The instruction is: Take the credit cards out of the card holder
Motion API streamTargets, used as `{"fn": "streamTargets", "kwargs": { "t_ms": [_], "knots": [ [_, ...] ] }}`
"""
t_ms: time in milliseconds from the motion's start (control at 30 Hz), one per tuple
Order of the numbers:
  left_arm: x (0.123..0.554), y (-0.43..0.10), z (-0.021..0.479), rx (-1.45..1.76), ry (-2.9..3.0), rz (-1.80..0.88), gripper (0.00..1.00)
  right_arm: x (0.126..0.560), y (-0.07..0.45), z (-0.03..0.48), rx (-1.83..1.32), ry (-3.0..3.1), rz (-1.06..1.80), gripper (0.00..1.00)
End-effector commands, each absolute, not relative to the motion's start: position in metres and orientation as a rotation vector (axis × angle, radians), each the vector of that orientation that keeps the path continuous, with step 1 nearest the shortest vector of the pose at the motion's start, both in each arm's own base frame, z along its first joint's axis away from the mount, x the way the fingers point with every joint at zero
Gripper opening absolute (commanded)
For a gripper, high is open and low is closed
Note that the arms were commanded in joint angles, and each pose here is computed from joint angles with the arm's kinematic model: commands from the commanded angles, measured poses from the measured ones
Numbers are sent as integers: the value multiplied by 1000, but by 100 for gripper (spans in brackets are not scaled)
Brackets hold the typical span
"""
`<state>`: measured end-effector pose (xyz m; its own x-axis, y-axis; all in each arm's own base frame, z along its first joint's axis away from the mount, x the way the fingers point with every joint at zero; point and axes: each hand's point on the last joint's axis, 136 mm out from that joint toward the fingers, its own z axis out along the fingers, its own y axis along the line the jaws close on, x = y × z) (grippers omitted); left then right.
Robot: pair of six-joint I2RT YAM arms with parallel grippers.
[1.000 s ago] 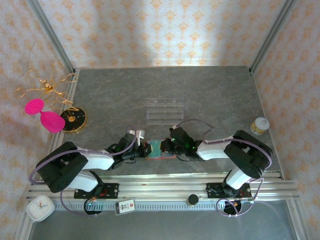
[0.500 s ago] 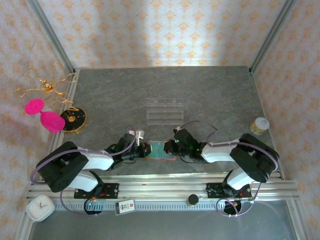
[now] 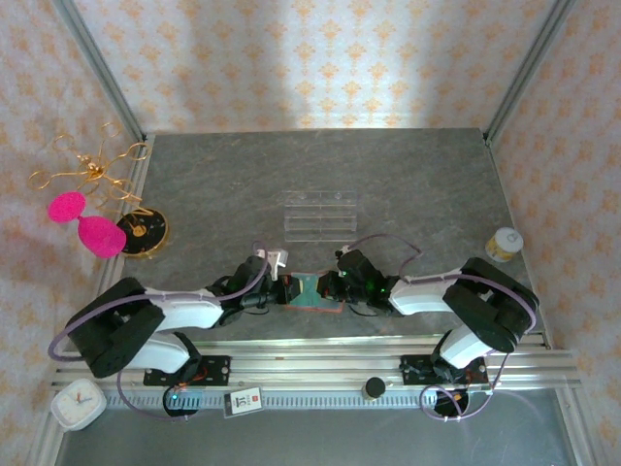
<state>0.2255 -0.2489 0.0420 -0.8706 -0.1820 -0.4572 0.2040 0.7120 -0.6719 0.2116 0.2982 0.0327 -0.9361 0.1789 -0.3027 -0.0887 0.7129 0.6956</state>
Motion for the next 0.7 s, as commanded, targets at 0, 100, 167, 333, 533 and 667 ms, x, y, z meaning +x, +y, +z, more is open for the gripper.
{"fn": "streamTargets", "kwargs": {
  "t_ms": [0, 100, 167, 333, 533, 667],
  "knots": [
    [224, -247, 24, 6, 2459, -994, 0, 214, 304, 35, 58, 2561, 1072, 0],
    [221, -242, 8, -18, 2512, -957, 0, 213, 302, 35, 79, 2559, 1085, 0],
    [218, -240, 4, -23, 2523, -950, 0, 212, 301, 33, 95, 2563, 1096, 9],
    [216, -236, 5, -23, 2526, -938, 0, 213, 299, 32, 105, 2563, 1095, 5],
    [216, -236, 3, -34, 2527, -945, 0, 214, 293, 32, 151, 2551, 1092, 0],
    [215, -234, 1, -48, 2530, -957, 0, 215, 277, 28, 220, 2552, 1046, 0]
  ]
}}
